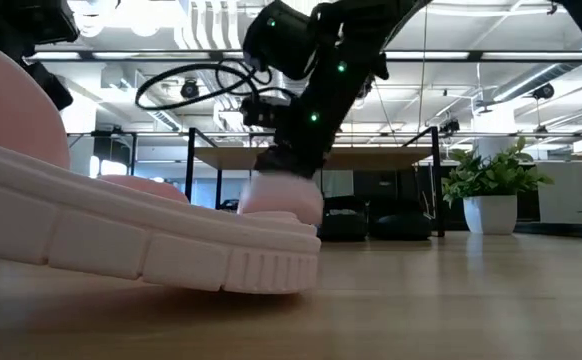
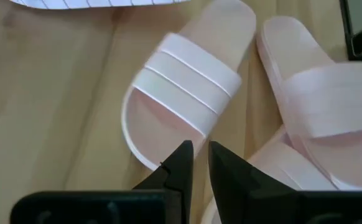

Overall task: Pick and place slides into the shelf
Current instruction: Put the pink slipper under the shelf

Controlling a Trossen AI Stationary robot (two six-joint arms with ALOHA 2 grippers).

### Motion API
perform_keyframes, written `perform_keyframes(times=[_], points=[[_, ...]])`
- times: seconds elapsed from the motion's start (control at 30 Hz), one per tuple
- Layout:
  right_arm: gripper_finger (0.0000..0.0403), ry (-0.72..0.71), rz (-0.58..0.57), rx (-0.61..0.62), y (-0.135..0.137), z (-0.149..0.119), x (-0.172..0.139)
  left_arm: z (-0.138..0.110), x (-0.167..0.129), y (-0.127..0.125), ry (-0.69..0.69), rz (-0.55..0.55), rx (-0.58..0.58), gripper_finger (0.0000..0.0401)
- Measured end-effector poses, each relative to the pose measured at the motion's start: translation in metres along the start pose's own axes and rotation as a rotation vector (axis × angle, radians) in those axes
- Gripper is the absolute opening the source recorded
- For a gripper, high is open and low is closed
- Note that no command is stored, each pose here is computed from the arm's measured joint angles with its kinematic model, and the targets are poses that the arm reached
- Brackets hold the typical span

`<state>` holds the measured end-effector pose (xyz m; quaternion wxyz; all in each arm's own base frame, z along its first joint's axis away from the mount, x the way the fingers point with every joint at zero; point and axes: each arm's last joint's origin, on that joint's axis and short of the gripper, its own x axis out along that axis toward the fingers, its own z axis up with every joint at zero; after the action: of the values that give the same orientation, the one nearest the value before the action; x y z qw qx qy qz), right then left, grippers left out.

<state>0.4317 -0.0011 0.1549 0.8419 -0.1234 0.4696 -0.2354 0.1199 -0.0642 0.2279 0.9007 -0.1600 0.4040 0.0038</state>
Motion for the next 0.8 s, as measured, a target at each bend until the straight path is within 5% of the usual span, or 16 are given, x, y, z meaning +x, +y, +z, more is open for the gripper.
perform_keyframes(times=[0.23,0.5,0.8], points=[[0.0019,0.032,-0.119,-0.040,-0.004,-0.002,0.005,-0.008,0.003,0.004,0.084,0.001,0.022,0.0036],[0.0114,0.061,-0.054,0.112,-0.027,0.005,0.014,-0.010,0.003,0.005,0.106,0.012,0.081,0.0036],[0.0177,0.059,-0.014,0.092,-0.019,0.009,0.005,-0.005,0.006,-0.002,0.081,-0.078,0.010,0.0036]])
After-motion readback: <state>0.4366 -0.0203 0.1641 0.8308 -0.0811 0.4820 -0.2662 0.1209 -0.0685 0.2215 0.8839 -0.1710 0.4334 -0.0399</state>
